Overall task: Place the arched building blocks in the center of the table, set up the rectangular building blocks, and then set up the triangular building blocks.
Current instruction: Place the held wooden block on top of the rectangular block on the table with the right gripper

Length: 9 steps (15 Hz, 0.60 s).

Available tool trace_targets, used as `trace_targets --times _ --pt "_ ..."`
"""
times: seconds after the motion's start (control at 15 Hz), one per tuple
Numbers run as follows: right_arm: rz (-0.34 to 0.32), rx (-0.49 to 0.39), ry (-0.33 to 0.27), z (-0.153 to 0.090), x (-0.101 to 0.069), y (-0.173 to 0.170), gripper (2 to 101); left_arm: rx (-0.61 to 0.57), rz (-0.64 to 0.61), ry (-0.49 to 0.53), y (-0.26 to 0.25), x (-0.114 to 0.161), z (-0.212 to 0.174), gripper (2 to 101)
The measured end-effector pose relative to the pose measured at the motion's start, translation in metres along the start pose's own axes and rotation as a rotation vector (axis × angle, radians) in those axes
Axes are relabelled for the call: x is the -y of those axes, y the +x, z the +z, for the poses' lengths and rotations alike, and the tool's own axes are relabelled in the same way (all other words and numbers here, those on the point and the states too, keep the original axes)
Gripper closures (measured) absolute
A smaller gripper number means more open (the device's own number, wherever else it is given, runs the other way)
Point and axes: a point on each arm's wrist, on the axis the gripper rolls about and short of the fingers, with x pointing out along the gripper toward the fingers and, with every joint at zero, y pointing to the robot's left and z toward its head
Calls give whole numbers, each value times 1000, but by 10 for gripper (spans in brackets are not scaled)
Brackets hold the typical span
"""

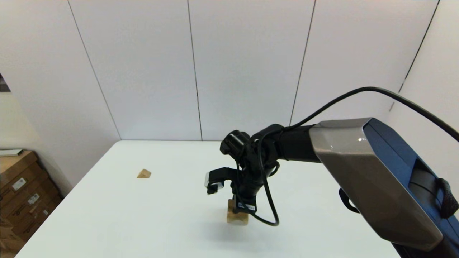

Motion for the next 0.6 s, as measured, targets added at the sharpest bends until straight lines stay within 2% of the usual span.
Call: trace_targets --times 0.6 --pt "7 1 0 1 -1 1 781 0 0 0 0 0 0 54"
